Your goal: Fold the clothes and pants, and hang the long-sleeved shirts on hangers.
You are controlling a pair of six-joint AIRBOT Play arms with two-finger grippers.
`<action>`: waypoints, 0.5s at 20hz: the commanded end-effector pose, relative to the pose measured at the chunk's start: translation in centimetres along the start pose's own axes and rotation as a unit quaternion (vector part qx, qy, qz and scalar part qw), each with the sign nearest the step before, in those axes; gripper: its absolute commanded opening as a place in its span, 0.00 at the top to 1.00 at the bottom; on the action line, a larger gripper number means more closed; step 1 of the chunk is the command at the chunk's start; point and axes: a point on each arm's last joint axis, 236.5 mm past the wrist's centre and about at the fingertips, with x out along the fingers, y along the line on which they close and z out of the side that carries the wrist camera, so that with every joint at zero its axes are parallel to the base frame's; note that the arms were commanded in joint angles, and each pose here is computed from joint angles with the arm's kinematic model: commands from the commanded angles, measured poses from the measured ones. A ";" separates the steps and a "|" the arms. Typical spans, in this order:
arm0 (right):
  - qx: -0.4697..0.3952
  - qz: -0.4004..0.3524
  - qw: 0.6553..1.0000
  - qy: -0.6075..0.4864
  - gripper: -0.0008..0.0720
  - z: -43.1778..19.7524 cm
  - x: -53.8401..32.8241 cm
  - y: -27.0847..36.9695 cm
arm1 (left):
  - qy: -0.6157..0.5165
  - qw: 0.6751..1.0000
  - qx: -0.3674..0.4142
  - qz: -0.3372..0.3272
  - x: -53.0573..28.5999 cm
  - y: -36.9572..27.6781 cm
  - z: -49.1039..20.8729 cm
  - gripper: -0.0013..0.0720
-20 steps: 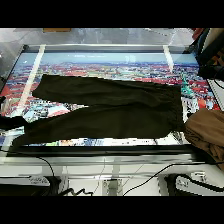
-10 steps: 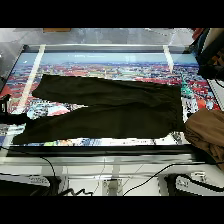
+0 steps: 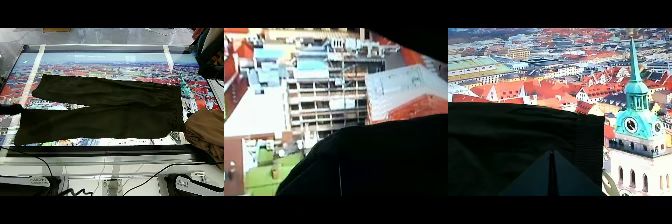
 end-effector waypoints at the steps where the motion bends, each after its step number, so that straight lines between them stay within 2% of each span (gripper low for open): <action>1: -0.002 -0.003 1.000 -0.002 0.96 0.1 0.0 -0.1 | -0.122 0.992 -0.013 0.013 -3.7 -0.5 7.0 0.95; 7: -0.006 -0.008 1.000 0.001 0.96 0.0 0.0 -0.4 | -0.233 0.969 -0.084 0.002 -4.5 -0.1 12.1 0.95; 8: -0.006 -0.008 1.000 0.001 0.96 0.0 0.0 -0.4 | -0.228 0.970 -0.086 -0.007 -3.8 -0.5 12.0 0.88; 9: -0.006 -0.008 1.000 0.001 0.96 -0.1 0.0 -0.3 | -0.214 0.973 -0.081 -0.013 -2.7 -1.0 11.5 0.59; 10: -0.005 -0.007 1.000 0.003 0.96 -0.1 0.0 -0.3 | -0.202 0.976 -0.078 -0.019 -2.0 -1.4 11.1 0.04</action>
